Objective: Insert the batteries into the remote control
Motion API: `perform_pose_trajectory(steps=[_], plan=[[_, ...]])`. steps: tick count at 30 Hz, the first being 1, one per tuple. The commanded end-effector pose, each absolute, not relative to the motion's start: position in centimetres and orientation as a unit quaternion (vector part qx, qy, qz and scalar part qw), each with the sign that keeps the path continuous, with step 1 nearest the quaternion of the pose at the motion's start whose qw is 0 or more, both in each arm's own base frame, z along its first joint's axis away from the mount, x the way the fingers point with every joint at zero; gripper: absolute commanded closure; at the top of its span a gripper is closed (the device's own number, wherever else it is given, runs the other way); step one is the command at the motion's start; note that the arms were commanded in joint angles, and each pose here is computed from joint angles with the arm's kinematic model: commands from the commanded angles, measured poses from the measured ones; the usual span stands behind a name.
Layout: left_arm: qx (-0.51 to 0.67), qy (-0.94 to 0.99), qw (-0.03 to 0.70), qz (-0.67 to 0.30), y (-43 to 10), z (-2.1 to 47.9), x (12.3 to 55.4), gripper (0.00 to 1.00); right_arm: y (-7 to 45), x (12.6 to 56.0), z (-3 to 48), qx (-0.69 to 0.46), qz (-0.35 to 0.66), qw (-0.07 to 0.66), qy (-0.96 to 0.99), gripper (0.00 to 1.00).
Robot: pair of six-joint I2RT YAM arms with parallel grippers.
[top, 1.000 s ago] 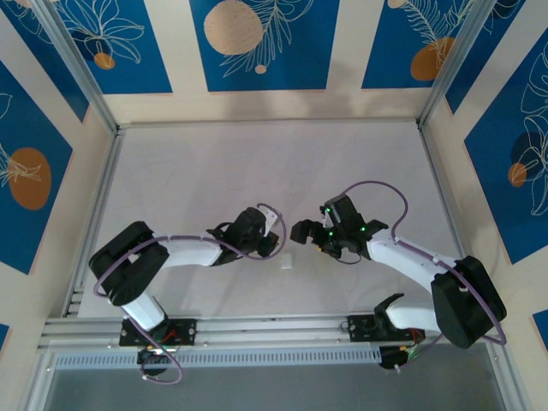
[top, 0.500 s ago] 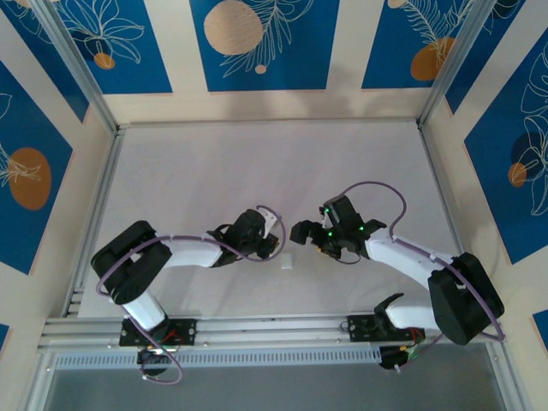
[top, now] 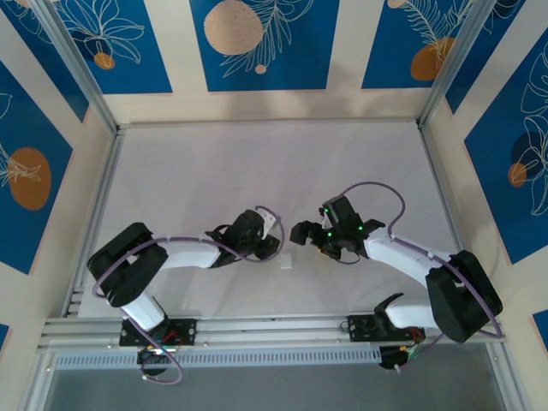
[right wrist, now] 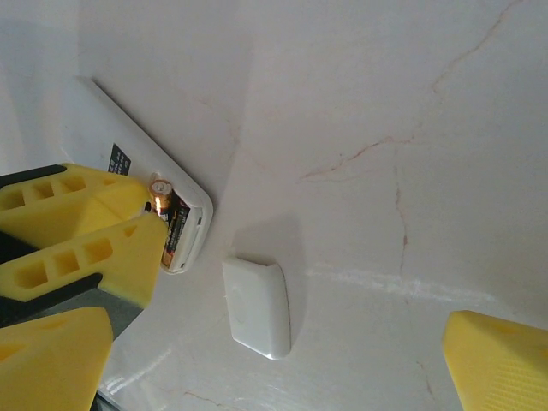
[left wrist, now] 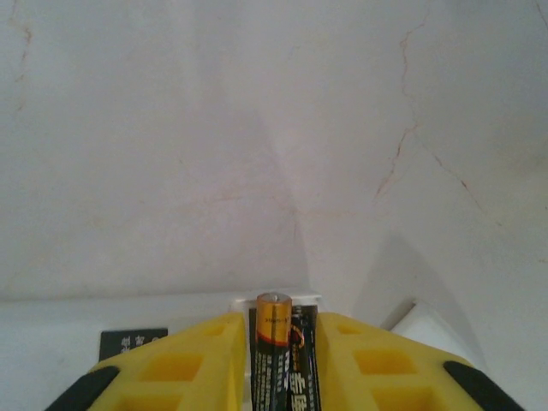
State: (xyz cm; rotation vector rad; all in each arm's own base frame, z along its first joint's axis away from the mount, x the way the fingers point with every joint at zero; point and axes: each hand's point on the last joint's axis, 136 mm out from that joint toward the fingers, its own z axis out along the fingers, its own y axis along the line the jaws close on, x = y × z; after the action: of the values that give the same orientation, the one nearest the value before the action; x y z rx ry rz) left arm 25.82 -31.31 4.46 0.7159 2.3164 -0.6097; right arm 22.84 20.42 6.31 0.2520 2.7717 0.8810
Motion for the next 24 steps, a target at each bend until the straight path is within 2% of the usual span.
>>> perform_pose_trajectory(steps=[1,3,5,9,12,18,21,24], plan=[[0.268,0.886,0.308,-0.221,-30.3,4.7,25.4,0.71,21.0,23.3,7.0,0.083,0.305,0.116,0.942,0.01],[0.256,0.888,0.310,-0.223,-30.1,5.2,25.4,0.66,21.1,23.5,7.2,0.082,0.304,0.119,0.942,0.01],[0.228,0.897,0.309,-0.218,-29.5,5.7,25.5,0.53,21.0,23.7,7.3,0.082,0.300,0.124,0.942,0.01],[0.121,0.930,0.278,-0.209,-27.6,6.5,25.3,0.46,21.1,24.4,7.9,0.078,0.296,0.143,0.941,0.01],[0.025,0.945,0.238,-0.224,-26.8,6.5,24.3,0.32,20.8,25.0,8.1,0.080,0.289,0.160,0.940,0.01],[-0.095,0.961,0.143,-0.218,-27.3,5.3,22.8,0.26,20.8,26.3,8.4,0.074,0.288,0.181,0.938,0.01],[-0.139,0.953,0.130,-0.237,-28.1,4.9,22.8,0.22,20.3,26.7,8.5,0.080,0.295,0.185,0.934,0.01],[-0.173,0.943,0.132,-0.253,-28.5,4.9,23.1,0.23,20.0,26.7,8.8,0.078,0.307,0.191,0.929,0.01]])
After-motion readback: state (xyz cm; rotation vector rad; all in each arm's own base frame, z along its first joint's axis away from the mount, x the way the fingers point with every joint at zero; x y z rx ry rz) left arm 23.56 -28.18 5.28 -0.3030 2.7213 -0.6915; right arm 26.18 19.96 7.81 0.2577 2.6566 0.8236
